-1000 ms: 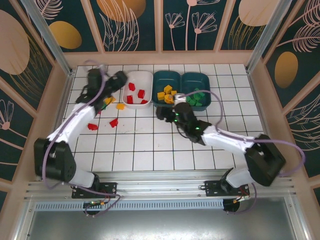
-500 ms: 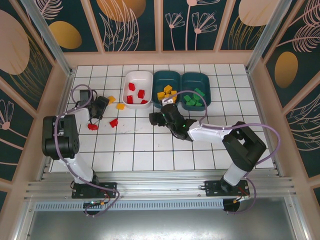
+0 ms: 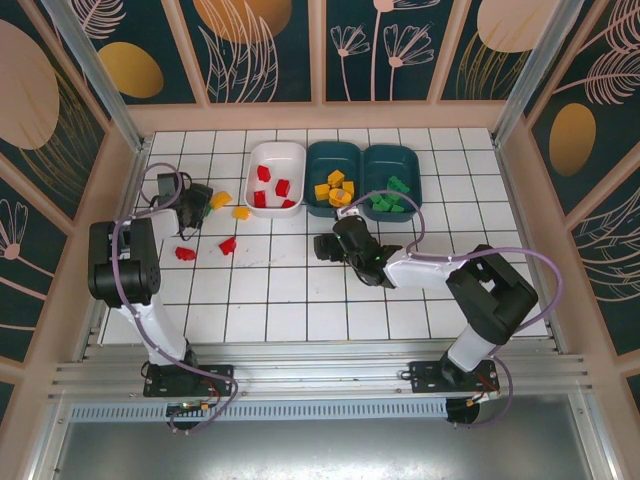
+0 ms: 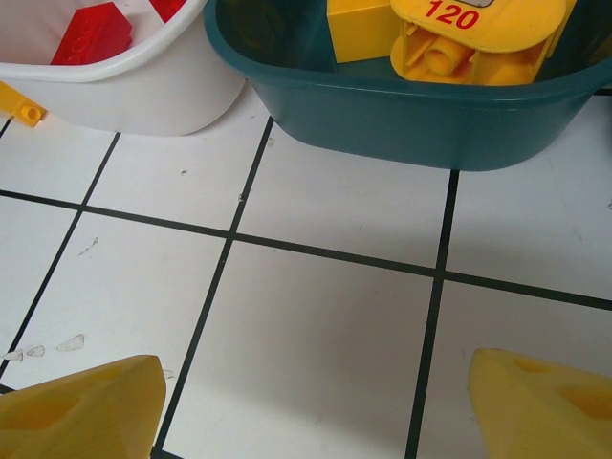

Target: Sort the legos into containers by color

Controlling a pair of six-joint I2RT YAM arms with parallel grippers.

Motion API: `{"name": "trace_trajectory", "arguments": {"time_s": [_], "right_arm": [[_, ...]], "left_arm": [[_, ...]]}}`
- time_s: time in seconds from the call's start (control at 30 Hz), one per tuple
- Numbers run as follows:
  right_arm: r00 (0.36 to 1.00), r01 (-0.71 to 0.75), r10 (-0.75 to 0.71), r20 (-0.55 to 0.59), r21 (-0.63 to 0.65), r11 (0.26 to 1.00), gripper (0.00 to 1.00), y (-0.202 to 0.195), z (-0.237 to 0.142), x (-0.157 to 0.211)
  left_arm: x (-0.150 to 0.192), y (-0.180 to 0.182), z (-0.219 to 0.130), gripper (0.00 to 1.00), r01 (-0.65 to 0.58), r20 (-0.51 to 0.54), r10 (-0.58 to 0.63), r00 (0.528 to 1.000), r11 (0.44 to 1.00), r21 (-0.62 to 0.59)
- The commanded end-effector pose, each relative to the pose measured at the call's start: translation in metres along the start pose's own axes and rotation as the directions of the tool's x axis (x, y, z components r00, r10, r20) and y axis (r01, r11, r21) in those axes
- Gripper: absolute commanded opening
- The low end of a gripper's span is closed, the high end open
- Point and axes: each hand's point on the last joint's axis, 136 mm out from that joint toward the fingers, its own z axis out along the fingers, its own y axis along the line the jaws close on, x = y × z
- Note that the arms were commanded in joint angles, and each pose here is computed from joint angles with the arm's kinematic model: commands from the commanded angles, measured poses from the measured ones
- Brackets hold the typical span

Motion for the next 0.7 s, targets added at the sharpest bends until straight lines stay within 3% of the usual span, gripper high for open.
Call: {"name": "trace_trajectory", "arguments": {"time_s": [0.0, 0.27, 0.43, 0.67], "right_arm": [[0.999, -0.018, 0.019, 0.044, -0.011, 1.0, 0.83, 0.001, -0.007, -0.012], [0.999, -0.021, 0.021, 0.036, -0.018, 1.0, 0.83, 0.002, -0.005, -0.011], [0.999, -0.029, 0.03, 0.035, -0.02, 0.999, 0.83, 0.002, -0.004, -0.011], [0.999, -0.029, 0.03, 0.031, -0.015, 0.999, 0.83, -0.001, -0.004, -0.009]], "left_arm": [[-0.012, -0.006, 0.012, 0.65, -0.047, 0.015, 0.047, 0.999, 0.999, 0.009], [-0.003, 0.011, 0.025, 0.65, -0.156, -0.064, 0.151, 0.986, 0.985, -0.077], [-0.006, 0.023, 0.021, 0.63, -0.187, -0.05, 0.182, 0.982, 0.973, -0.138], [-0.006, 0.033, 0.028, 0.47, -0.22, -0.069, 0.211, 0.975, 0.958, -0.181]]}}
